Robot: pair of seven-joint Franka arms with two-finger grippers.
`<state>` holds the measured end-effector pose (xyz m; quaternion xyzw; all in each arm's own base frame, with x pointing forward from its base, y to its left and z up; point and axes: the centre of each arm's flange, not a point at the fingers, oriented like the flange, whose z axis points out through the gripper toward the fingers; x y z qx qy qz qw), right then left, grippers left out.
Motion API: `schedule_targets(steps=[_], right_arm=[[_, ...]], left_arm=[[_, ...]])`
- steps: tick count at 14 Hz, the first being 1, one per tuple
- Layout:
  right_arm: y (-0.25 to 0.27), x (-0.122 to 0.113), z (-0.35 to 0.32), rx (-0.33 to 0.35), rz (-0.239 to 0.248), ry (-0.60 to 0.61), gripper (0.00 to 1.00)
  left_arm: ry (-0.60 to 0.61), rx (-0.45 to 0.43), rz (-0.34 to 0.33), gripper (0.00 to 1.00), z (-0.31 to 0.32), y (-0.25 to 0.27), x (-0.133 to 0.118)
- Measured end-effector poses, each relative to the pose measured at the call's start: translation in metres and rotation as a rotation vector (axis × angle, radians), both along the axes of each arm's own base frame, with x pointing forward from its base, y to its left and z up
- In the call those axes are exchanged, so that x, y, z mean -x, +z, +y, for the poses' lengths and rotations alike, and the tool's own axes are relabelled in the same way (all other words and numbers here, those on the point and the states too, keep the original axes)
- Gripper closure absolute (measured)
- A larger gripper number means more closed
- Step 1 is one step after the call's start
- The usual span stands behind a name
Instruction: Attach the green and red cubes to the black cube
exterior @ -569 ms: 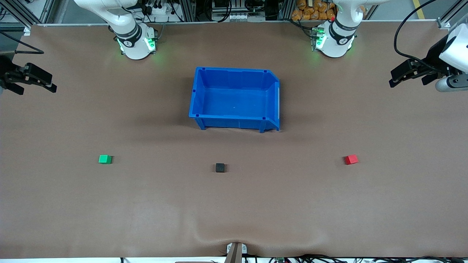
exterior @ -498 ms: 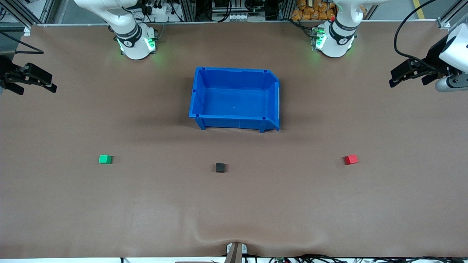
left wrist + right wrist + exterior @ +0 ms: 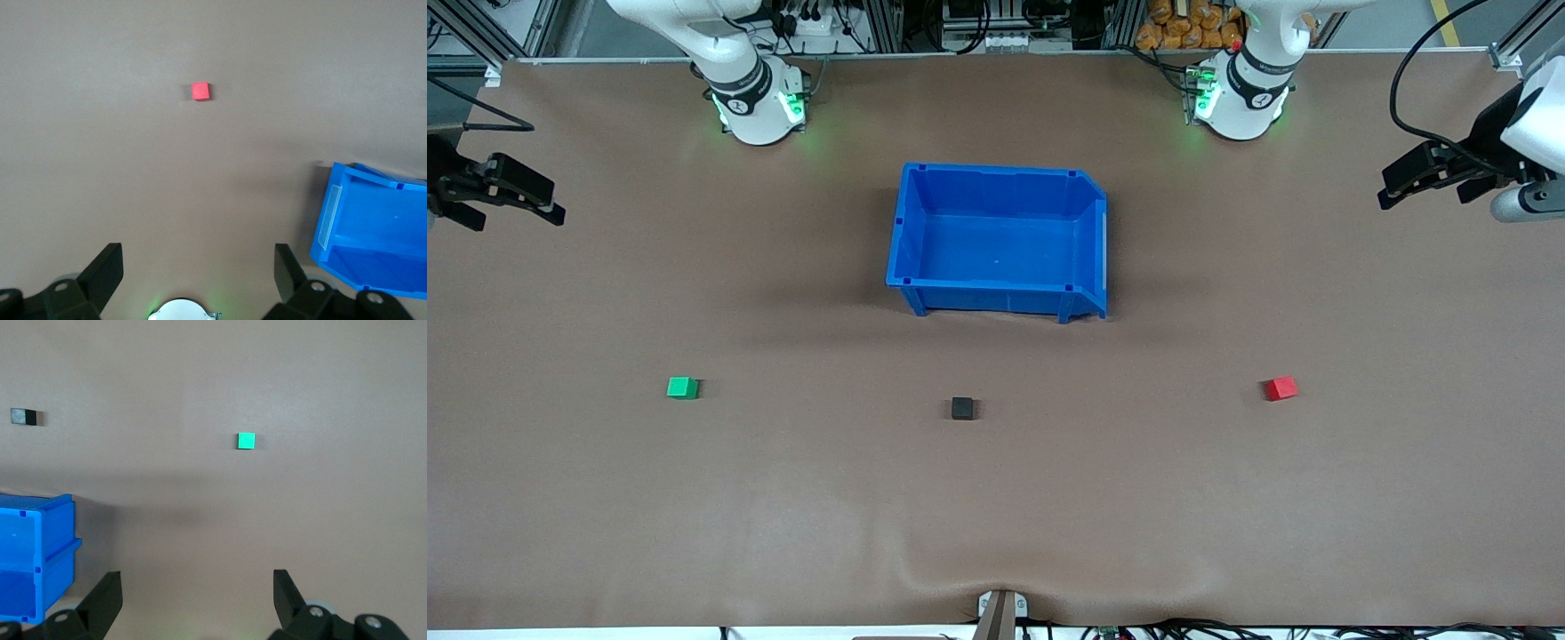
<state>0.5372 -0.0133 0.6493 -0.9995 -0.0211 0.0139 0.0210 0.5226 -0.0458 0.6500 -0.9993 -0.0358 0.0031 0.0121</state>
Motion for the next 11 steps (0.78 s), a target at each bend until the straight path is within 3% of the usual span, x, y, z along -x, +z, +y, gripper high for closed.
schedule_targets(steps=[11], right_arm=[[-0.013, -0.012, 0.005, 0.002, -0.001, 0.005, 0.0]], left_arm=[[0.0, -0.002, 0.029, 0.0, 0.002, -0.006, -0.001]])
